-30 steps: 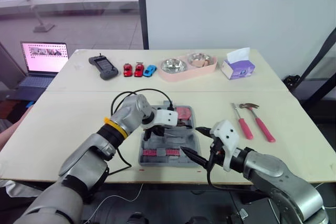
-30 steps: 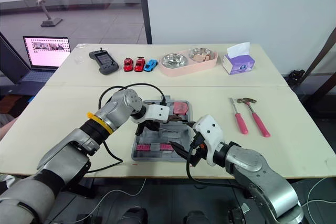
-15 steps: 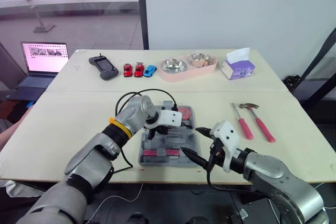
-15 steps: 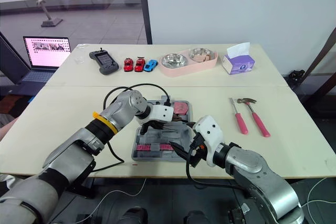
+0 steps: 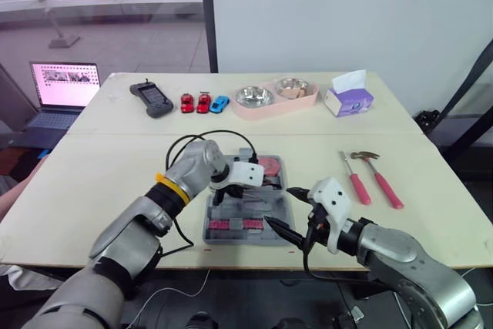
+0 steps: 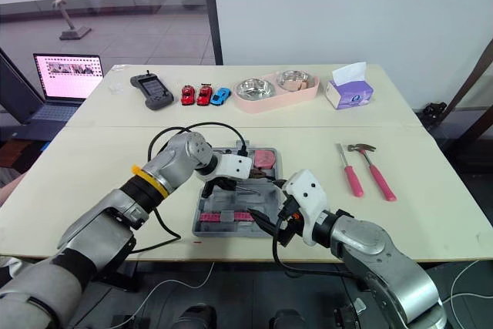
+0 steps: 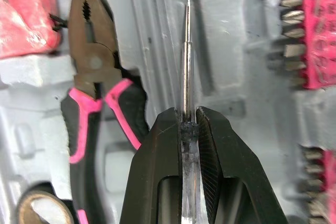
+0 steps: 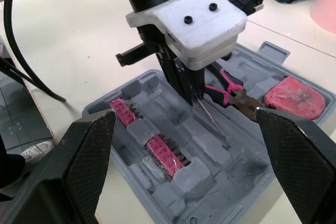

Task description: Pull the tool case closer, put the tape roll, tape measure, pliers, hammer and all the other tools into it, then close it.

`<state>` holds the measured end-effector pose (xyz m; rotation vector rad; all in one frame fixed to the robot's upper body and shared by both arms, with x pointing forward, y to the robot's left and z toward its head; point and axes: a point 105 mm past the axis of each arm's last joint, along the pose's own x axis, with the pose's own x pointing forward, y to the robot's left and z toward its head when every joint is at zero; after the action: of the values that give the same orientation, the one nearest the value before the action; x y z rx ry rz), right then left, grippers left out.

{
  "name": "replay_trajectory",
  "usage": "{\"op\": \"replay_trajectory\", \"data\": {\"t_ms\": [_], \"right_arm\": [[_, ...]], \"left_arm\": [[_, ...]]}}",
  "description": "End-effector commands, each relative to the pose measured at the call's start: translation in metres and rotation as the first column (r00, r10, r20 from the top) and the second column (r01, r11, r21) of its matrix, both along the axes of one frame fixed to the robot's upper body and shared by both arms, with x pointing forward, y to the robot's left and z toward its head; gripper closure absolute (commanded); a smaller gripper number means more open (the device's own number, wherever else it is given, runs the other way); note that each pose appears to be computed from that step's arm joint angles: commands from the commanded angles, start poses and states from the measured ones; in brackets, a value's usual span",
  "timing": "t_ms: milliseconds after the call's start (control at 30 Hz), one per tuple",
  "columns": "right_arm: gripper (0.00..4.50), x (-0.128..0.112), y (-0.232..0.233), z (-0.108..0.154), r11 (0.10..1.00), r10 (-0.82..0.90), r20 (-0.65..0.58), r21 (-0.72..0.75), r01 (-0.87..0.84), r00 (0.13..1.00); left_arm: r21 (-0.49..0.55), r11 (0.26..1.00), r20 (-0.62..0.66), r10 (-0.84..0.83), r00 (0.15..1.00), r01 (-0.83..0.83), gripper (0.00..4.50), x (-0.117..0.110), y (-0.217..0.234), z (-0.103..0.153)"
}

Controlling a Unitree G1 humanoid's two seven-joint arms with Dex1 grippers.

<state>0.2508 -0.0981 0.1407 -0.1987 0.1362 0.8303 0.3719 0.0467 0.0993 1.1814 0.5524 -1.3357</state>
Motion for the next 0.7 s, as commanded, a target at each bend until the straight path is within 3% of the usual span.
{"op": "replay_trajectory", "data": {"t_ms": [33,700], "right_arm": [[0.00,-0.0041,0.0037,0.0123,1.000,0.014,0.053,0.019,-0.015,0.998],[0.00,-0.0044,0.0039,0.0108,1.000,0.009,0.047,0.025,-0.011,0.999]], "left_arm": [[-0.050,0.999,-0.014,-0.003,1.000,0.002,4.45,-0.0032,-0.0017,0.0140],[-0.030,1.000,0.013,0.009,1.000,-0.009,4.45,0.0022,-0.0010,0.0123]]}}
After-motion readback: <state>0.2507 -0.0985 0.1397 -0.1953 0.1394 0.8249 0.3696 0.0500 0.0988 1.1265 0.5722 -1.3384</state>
